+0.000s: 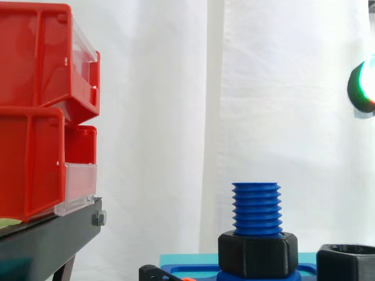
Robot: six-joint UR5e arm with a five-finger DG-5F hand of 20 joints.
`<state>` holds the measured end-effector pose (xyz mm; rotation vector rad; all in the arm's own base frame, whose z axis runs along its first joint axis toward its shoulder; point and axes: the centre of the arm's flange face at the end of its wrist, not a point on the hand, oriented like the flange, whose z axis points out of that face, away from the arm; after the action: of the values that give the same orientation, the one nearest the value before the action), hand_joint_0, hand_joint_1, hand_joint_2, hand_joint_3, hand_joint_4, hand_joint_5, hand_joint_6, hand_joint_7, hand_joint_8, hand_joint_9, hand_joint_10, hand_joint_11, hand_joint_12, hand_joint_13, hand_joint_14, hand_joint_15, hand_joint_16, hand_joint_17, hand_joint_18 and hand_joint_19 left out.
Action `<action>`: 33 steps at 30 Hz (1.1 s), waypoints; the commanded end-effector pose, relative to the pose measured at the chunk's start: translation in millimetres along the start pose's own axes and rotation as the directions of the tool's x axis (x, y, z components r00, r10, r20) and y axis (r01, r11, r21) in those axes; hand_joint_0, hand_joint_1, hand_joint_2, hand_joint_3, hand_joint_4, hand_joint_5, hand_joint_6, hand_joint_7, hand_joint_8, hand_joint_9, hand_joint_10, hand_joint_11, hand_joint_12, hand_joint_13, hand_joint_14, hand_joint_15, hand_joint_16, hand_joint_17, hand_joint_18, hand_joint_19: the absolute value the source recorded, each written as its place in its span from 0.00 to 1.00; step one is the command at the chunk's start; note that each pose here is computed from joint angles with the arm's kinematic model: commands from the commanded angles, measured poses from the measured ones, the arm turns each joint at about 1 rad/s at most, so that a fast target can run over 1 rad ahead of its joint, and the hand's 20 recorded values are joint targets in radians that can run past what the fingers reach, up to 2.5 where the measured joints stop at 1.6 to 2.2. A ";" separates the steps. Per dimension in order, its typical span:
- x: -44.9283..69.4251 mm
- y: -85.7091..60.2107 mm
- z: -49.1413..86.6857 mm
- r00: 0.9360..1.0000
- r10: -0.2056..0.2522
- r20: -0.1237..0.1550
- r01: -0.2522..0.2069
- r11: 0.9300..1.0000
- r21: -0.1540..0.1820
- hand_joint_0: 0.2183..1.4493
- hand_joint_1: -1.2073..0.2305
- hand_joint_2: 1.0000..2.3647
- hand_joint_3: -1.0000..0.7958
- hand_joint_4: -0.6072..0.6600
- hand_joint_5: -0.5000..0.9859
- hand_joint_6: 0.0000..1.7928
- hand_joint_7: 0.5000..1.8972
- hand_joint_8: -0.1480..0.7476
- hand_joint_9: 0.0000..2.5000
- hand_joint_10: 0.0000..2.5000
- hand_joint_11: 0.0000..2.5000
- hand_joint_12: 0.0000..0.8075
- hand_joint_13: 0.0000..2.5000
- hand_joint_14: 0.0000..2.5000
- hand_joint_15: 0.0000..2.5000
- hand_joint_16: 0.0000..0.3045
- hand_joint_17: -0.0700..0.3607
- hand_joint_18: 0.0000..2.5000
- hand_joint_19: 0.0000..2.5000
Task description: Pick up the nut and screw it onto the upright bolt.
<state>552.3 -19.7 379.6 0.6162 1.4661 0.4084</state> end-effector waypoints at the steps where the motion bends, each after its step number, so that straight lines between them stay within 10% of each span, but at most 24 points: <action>1: 4.5 0.8 3.0 0.999 -0.006 0.043 0.005 0.999 0.040 0.17 0.21 0.00 0.28 0.60 0.15 0.28 0.14 0.43 0.10 0.00 0.00 0.39 0.09 0.00 0.00 0.11 0.34 0.00 0.00; 17: 83.1 -5.2 29.3 0.993 -0.042 0.112 0.025 0.989 0.148 0.15 0.29 0.00 0.28 0.60 0.14 0.28 0.14 0.45 0.07 0.00 0.00 0.42 0.06 0.00 0.00 0.13 0.37 0.00 0.00; 21: 88.9 3.2 29.1 0.986 -0.036 0.166 0.008 0.985 0.170 0.15 0.30 0.00 0.28 0.61 0.14 0.28 0.14 0.45 0.07 0.00 0.00 0.42 0.06 0.00 0.00 0.13 0.37 0.00 0.00; 33: 97.6 14.1 22.9 0.975 -0.086 0.207 0.037 0.972 0.230 0.15 0.31 0.00 0.28 0.61 0.15 0.28 0.14 0.46 0.08 0.00 0.00 0.42 0.07 0.00 0.00 0.13 0.37 0.00 0.00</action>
<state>585.0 43.4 311.5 0.7603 1.3380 0.1349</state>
